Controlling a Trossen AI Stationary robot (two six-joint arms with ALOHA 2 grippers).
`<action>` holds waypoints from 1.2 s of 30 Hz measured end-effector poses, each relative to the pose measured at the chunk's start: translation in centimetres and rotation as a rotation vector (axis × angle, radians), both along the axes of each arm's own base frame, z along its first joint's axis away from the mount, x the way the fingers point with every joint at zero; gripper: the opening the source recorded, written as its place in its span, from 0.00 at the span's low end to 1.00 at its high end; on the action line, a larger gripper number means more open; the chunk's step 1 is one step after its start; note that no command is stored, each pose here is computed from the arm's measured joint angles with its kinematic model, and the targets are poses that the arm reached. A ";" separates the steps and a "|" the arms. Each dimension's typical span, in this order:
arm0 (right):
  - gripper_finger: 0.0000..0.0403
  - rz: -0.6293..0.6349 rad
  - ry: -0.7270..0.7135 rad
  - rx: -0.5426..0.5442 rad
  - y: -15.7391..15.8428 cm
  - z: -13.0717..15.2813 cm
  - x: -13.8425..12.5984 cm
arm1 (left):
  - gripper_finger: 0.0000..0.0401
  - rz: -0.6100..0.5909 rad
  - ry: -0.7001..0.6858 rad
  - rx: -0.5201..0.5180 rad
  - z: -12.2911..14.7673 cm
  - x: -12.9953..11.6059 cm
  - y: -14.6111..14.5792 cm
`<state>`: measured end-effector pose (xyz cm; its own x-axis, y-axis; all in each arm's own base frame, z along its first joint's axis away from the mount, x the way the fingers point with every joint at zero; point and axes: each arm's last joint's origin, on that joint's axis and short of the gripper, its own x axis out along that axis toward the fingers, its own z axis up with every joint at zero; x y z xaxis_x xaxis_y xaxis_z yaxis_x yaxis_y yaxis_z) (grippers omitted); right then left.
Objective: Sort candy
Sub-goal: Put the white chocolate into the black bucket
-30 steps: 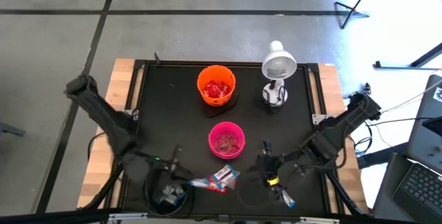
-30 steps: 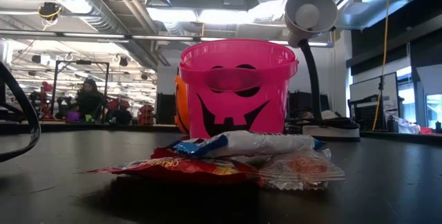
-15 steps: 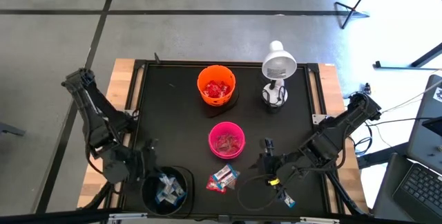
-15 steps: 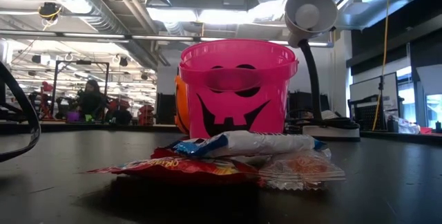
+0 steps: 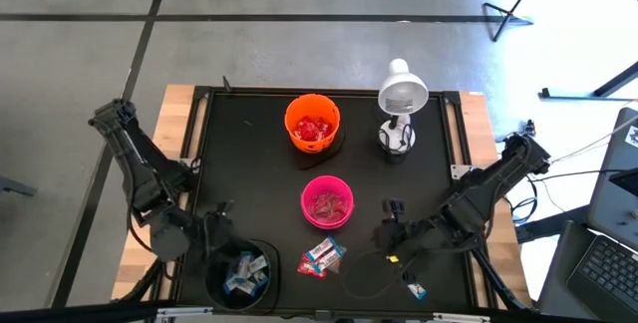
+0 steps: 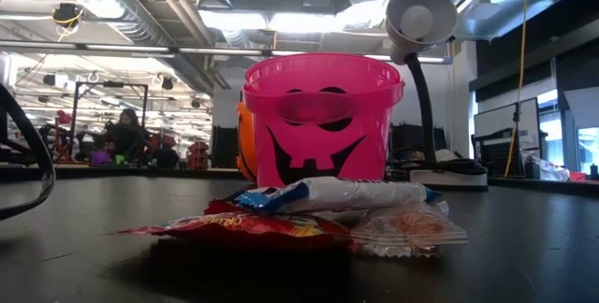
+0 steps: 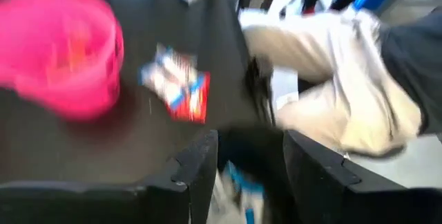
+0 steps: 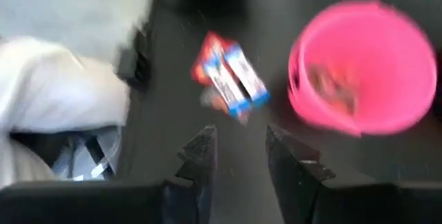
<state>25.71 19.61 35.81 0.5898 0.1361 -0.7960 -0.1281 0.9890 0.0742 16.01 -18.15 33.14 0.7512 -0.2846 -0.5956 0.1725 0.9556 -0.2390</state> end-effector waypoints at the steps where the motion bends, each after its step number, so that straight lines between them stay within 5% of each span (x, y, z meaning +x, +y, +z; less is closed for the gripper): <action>1: 0.30 -0.003 0.042 0.000 0.0 -0.6 -0.3 | 0.39 -0.015 -0.052 0.016 0.3 0.3 -0.1; 7: 0.30 -0.080 0.324 0.044 0.7 -5.4 -2.4 | 0.39 -0.059 -0.326 0.155 2.2 2.1 0.1; 14: 0.30 -0.228 0.471 0.058 2.3 -11.7 -5.7 | 0.40 -0.153 -0.348 0.278 1.0 5.7 0.8; 19: 0.30 -0.294 0.475 0.122 3.4 -14.3 -7.4 | 0.39 -0.273 -0.378 0.261 0.1 8.5 1.2; 36: 0.30 -0.411 0.311 0.238 5.9 -14.9 -9.8 | 0.39 -0.238 -0.389 0.274 -0.4 11.6 4.4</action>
